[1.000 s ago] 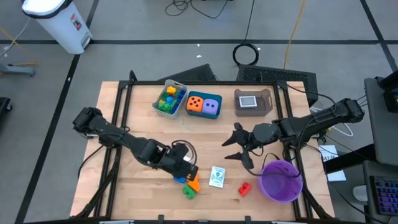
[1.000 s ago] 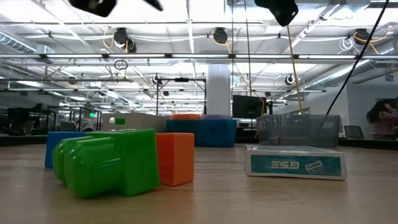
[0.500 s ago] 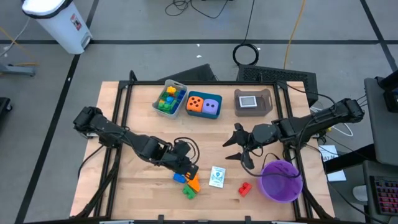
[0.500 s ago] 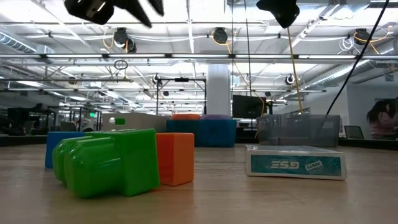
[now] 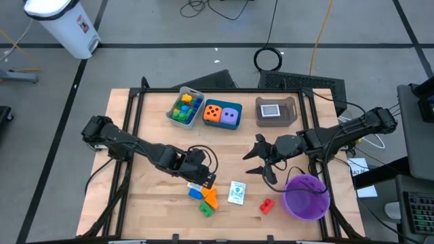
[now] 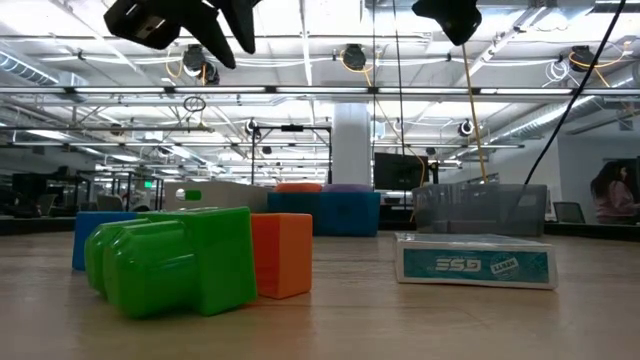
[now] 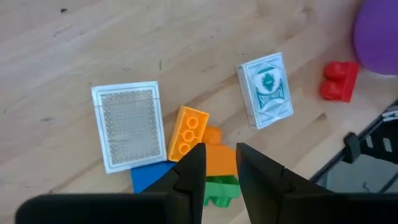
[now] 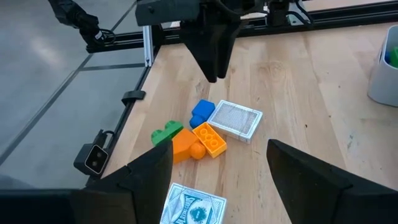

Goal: Pick & Place Toys
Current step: Put the brown deck of cards into the black bin

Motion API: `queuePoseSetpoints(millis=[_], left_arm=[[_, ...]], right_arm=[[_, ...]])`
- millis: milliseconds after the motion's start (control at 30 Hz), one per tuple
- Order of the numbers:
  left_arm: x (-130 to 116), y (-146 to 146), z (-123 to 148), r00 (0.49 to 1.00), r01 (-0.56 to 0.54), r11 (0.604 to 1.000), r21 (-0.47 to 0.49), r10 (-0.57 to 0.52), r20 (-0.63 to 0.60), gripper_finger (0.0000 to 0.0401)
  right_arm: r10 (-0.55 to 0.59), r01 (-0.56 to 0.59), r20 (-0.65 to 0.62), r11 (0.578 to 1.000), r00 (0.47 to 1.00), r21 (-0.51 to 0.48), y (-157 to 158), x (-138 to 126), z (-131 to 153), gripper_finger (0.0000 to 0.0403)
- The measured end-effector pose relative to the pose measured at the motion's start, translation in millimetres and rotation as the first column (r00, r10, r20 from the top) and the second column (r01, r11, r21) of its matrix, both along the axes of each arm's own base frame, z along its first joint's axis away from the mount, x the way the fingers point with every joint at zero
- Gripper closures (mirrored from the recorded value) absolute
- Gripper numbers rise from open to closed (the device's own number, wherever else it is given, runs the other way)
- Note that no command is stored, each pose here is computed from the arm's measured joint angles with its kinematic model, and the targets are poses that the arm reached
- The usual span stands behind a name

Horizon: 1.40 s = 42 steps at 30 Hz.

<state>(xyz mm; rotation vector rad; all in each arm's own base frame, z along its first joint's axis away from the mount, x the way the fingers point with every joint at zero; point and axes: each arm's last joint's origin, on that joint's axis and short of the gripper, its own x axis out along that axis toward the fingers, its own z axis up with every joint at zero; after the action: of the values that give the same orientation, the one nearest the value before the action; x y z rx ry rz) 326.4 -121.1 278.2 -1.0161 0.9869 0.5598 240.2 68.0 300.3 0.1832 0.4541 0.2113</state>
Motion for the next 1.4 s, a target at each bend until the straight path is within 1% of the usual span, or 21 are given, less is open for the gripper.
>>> queuePoseSetpoints(millis=[167,300,500,767,867,1000,1100,1200,1400], left_arm=[[-3,0,-1,0.999,0.010,1.000,0.003,-0.010,-0.034,0.0306],[-5,1,-2,0.998,0.017,1.000,-0.007,-0.018,-0.060,0.0278],[-5,0,-7,0.997,0.029,0.999,-0.021,-0.031,-0.065,0.0204],[-2,-2,-12,0.999,0.048,0.998,-0.038,-0.049,-0.022,0.0092],[-2,-1,-12,0.999,0.043,0.999,-0.026,-0.044,-0.025,0.0052],[-2,-1,-12,0.999,0.042,0.999,0.002,-0.042,-0.016,0.0010],[-2,-1,-13,0.999,0.052,0.999,0.014,-0.051,-0.016,0.0008],[0,0,-17,0.999,0.027,0.999,0.032,-0.026,-0.023,0.0014],[9,0,-38,0.996,0.007,0.999,0.052,-0.003,-0.089,0.0003]], right_arm=[[0.000,0.000,0.000,1.000,1.000,0.000,0,0,0,0.0151],[-0.001,0.001,0.000,1.000,1.000,0.000,0,0,0,0.0152],[-0.001,0.001,0.000,1.000,1.000,0.000,0,0,0,0.0152],[-0.008,0.009,-0.005,1.000,1.000,0.017,0,0,0,0.0151],[-0.008,0.009,-0.005,1.000,1.000,0.017,0,0,0,0.0152],[-0.009,0.009,-0.005,1.000,1.000,0.017,0,0,0,0.0152],[-0.008,0.009,-0.005,1.000,1.000,0.017,0,0,0,0.0152],[-0.009,0.009,-0.005,1.000,1.000,0.017,0,0,0,0.0151],[-0.009,0.009,-0.011,1.000,1.000,0.016,0,0,-1,0.0152]])
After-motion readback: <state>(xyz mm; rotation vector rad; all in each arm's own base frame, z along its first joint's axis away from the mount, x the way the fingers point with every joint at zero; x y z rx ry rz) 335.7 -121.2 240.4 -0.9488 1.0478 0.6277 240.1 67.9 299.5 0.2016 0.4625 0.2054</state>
